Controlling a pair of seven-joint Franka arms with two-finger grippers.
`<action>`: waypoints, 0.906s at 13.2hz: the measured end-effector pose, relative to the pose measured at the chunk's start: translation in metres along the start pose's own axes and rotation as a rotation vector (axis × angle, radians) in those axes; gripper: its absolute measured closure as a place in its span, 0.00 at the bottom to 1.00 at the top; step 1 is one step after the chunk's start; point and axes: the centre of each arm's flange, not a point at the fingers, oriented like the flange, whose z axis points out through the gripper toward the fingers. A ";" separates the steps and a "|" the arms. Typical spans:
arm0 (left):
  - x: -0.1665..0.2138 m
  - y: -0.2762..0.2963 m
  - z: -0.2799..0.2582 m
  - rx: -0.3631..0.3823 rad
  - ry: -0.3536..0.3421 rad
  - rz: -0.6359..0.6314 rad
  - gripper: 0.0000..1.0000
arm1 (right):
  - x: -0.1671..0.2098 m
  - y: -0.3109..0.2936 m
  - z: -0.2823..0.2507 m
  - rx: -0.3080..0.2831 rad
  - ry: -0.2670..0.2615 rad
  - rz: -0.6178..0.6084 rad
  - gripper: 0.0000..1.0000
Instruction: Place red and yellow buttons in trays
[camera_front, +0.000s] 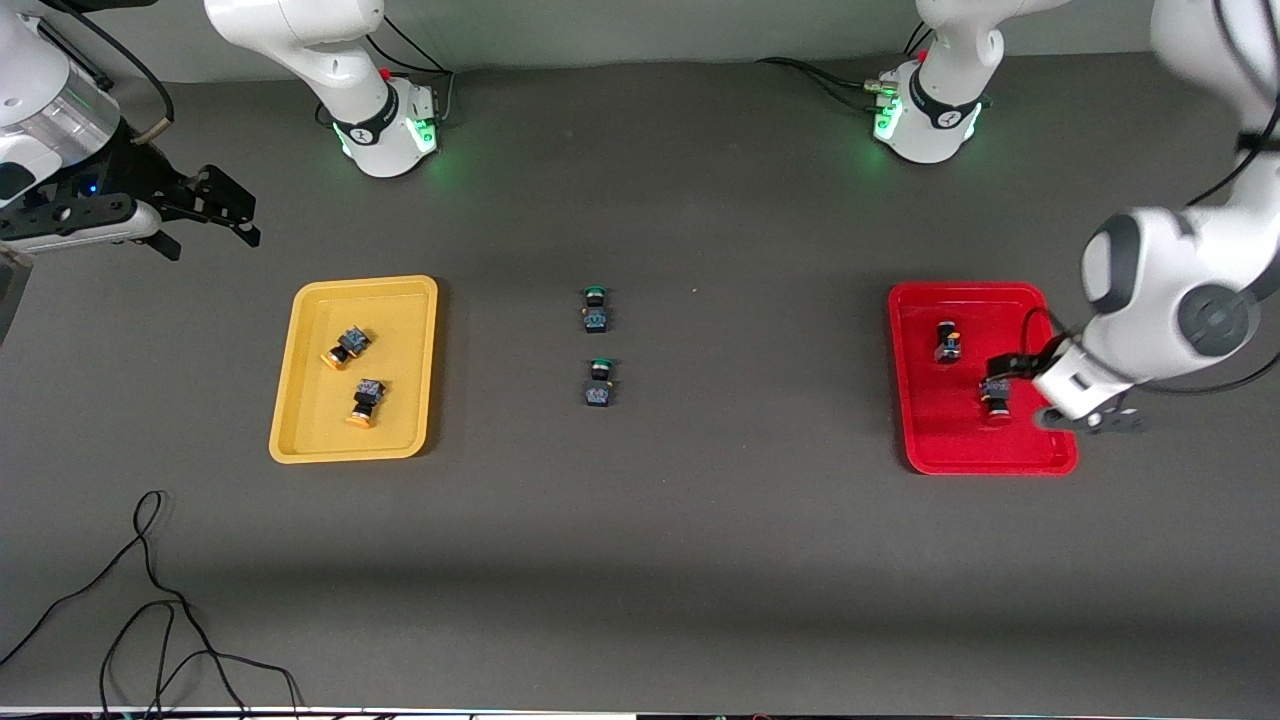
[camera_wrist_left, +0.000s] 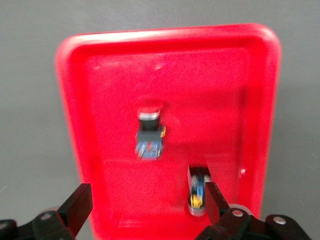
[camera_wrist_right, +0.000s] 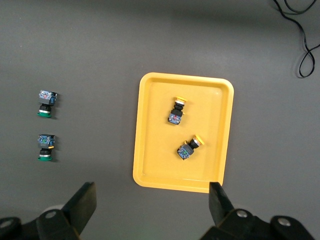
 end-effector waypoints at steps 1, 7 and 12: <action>-0.015 0.004 -0.040 0.020 0.014 -0.002 0.00 | 0.001 0.000 0.001 0.000 -0.009 0.000 0.00; -0.073 0.025 -0.173 0.024 0.107 -0.019 0.00 | 0.000 0.001 0.003 0.001 -0.031 0.001 0.00; -0.066 0.052 -0.195 0.005 0.134 0.027 0.00 | 0.008 0.013 0.003 0.005 -0.031 0.020 0.00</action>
